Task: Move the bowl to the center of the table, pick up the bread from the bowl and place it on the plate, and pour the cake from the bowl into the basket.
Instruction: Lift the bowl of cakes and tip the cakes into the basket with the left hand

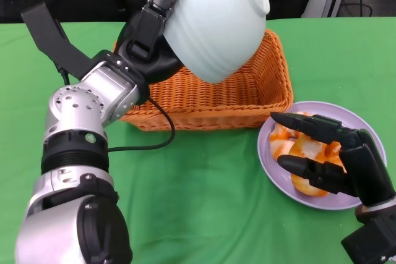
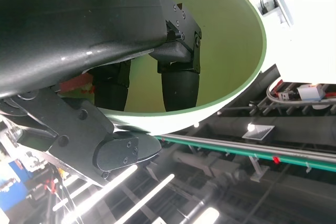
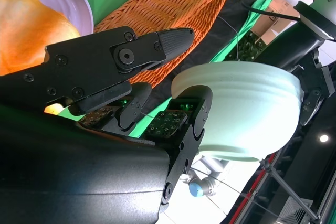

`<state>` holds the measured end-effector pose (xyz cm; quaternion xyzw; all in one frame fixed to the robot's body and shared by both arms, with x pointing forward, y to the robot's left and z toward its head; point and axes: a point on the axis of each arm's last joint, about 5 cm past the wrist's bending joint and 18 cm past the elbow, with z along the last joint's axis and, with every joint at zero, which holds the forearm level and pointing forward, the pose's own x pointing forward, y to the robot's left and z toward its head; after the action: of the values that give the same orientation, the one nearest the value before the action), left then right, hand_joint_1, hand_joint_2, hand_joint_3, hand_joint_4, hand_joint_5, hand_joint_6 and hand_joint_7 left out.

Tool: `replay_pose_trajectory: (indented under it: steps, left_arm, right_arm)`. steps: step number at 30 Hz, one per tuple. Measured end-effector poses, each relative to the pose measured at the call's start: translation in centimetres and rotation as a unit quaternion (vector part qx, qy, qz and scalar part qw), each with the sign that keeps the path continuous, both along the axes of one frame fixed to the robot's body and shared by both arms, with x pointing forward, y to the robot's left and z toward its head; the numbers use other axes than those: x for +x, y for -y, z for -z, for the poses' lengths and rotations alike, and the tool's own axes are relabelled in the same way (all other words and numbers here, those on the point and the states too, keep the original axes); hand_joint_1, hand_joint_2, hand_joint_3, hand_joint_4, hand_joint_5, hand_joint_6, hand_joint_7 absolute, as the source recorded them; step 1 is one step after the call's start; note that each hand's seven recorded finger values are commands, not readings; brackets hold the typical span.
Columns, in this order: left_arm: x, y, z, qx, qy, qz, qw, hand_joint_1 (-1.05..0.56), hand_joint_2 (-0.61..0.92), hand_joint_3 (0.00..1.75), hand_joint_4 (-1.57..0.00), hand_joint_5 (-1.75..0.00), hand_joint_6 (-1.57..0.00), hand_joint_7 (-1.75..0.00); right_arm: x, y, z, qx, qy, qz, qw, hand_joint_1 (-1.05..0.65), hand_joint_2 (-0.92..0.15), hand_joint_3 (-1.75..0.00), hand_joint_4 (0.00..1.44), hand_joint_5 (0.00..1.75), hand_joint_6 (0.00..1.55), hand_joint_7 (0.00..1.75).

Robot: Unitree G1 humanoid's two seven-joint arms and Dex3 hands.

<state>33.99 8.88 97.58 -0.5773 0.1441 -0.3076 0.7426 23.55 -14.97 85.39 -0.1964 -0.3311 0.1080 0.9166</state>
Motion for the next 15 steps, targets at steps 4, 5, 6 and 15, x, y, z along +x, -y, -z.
replay_pose_trajectory:
  steps: [4,5,6,15]
  left_arm:
    - [-0.04,0.16,0.13,-0.006,-0.004,0.002,1.0,-0.12,0.63,0.96,-0.66,-1.75,-0.6,-1.75]
    - [-0.05,0.19,0.17,-0.009,-0.006,0.003,1.0,-0.12,0.63,0.96,-0.66,-1.75,-0.6,-1.75]
    - [-0.06,0.21,0.2,-0.011,-0.007,0.003,1.0,-0.12,0.63,0.96,-0.67,-1.75,-0.6,-1.75]
    - [-0.13,0.6,0.31,-0.031,-0.007,0.007,0.999,-0.12,0.63,0.98,-0.67,-1.75,-0.62,-1.7]
  right_arm:
    - [0.0,0.0,0.0,0.0,0.0,0.0,1.0,-0.56,-0.92,-0.11,1.0,0.1,0.77,0.01]
    - [0.0,0.0,0.01,0.0,0.0,0.0,1.0,-0.56,-0.92,-0.11,1.0,0.1,0.77,0.01]
    - [-0.01,0.01,0.02,0.0,-0.001,0.0,1.0,-0.56,-0.92,-0.1,1.0,0.1,0.77,0.01]
    - [-0.02,0.03,0.07,-0.001,-0.003,0.002,1.0,-0.56,-0.92,-0.09,0.99,0.09,0.78,0.01]
